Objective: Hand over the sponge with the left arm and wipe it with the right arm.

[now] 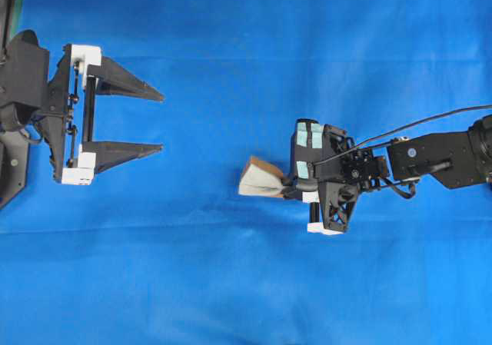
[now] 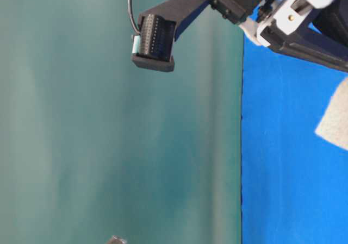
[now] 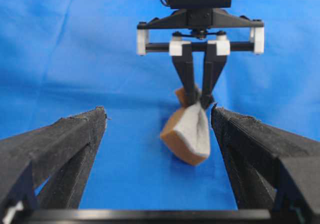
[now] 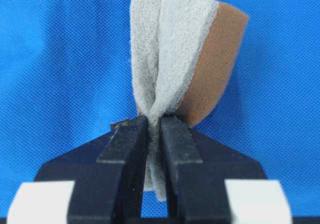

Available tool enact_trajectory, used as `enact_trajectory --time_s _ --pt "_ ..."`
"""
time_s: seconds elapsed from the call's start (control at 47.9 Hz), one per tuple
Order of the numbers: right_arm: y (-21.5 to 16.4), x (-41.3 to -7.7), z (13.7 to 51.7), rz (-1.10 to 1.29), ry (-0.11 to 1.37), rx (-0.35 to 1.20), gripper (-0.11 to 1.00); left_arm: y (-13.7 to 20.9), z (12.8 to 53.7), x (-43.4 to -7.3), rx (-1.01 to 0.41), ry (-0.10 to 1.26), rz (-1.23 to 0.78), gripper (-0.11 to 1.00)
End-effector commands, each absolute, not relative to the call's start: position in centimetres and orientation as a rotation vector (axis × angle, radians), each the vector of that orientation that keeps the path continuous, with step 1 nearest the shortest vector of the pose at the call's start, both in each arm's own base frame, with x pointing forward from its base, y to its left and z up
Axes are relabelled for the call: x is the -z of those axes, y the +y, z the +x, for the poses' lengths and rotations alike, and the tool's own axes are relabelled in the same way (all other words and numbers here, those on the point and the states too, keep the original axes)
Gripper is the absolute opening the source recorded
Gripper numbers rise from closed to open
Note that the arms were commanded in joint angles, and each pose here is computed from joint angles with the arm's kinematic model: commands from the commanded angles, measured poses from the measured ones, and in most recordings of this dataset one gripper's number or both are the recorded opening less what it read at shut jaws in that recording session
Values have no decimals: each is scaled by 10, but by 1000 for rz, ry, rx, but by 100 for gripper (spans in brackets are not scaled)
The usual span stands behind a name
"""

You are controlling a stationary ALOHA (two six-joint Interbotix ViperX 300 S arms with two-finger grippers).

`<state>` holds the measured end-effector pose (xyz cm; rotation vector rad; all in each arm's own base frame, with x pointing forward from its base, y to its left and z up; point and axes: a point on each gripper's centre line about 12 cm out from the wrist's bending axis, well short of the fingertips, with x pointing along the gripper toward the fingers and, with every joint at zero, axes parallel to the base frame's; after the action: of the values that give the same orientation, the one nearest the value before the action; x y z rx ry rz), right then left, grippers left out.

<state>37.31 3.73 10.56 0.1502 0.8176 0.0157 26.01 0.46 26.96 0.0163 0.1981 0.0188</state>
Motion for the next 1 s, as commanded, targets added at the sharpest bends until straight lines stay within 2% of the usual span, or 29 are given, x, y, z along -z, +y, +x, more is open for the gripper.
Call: enact_trajectory --time_s 0.0,0.313,0.459,0.981 --pt "29 -112 377 152 803 1 14 5 261 -275 -22 177 19 84" --pt "-51 -106 368 125 830 157 14 5 261 -275 -21 177 21 84" --pt "-76 -106 364 117 830 205 14 5 261 -275 -22 177 19 84" --pt "-58 -106 367 88 826 153 14 8 261 -275 -31 178 18 84"
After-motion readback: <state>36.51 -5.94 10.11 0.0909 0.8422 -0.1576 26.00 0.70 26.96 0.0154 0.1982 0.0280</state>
